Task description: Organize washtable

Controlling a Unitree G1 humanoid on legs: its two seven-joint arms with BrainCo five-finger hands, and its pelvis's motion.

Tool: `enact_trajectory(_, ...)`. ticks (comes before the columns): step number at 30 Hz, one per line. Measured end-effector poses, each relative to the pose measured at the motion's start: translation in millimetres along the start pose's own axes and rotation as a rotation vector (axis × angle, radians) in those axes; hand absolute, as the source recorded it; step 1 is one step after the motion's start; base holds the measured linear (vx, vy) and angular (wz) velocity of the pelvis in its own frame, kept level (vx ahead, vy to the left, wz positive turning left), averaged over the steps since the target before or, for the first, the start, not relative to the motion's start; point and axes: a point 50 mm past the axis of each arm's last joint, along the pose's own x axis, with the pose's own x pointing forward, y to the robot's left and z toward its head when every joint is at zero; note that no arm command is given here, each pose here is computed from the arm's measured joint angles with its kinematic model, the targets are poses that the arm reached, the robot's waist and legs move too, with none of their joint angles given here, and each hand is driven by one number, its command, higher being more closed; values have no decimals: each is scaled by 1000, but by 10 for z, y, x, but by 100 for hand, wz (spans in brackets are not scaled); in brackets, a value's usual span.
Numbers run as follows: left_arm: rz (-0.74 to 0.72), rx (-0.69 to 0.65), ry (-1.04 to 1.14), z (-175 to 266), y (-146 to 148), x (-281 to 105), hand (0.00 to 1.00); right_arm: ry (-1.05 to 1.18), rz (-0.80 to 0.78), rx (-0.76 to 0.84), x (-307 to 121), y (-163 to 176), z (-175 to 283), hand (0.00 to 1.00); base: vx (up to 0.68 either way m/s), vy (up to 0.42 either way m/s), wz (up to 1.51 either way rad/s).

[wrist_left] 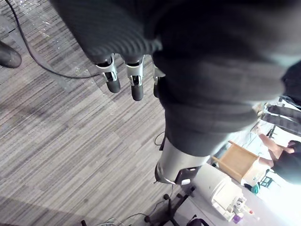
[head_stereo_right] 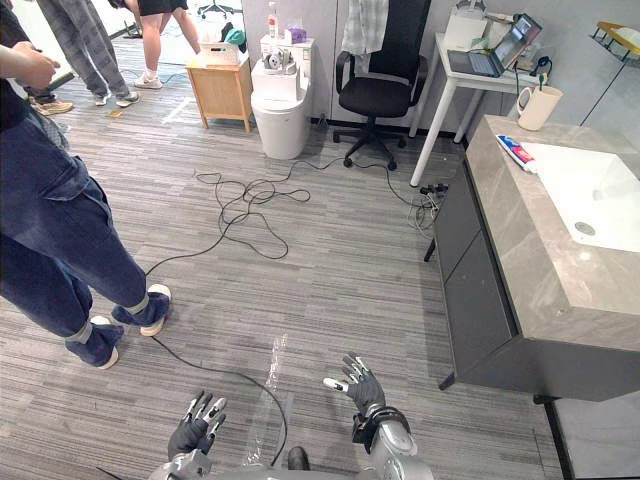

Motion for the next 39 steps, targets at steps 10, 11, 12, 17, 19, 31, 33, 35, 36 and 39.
enact_trajectory(10,87,-31,7,-48,119,-47,0,89,-2,-109,53,-46,-96,0,-5,-44,8)
enact_trajectory(11,88,-31,7,-47,120,-47,0,89,-2,-109,53,-47,-96,0,0,0,0)
enact_trajectory(12,88,-31,6,-46,120,-47,0,89,-2,-109,53,-46,-96,0,0,0,0)
enact_trajectory(17,112,-49,-63,80,112,-42,0,78,22,-117,81,-30,-48,0,6,4,0)
enact_trajectory(19,139,-56,-131,193,123,-53,0,70,45,-123,99,-17,-14,0,51,20,2)
enact_trajectory(31,212,3,-356,615,94,-136,0,-4,86,-122,183,47,153,0,102,3,11)
enact_trajectory(33,211,27,-374,701,106,-113,0,-9,81,-95,180,62,144,0,217,-9,-5)
enact_trajectory(35,191,43,-389,770,71,-75,0,-23,58,-59,181,21,172,0,264,-24,-2)
enact_trajectory(36,173,50,-400,810,32,-45,0,-30,48,-46,181,0,187,0,264,-45,0)
enact_trajectory(39,130,60,-402,826,-73,4,0,-37,39,-32,184,-18,204,0,349,-87,0)
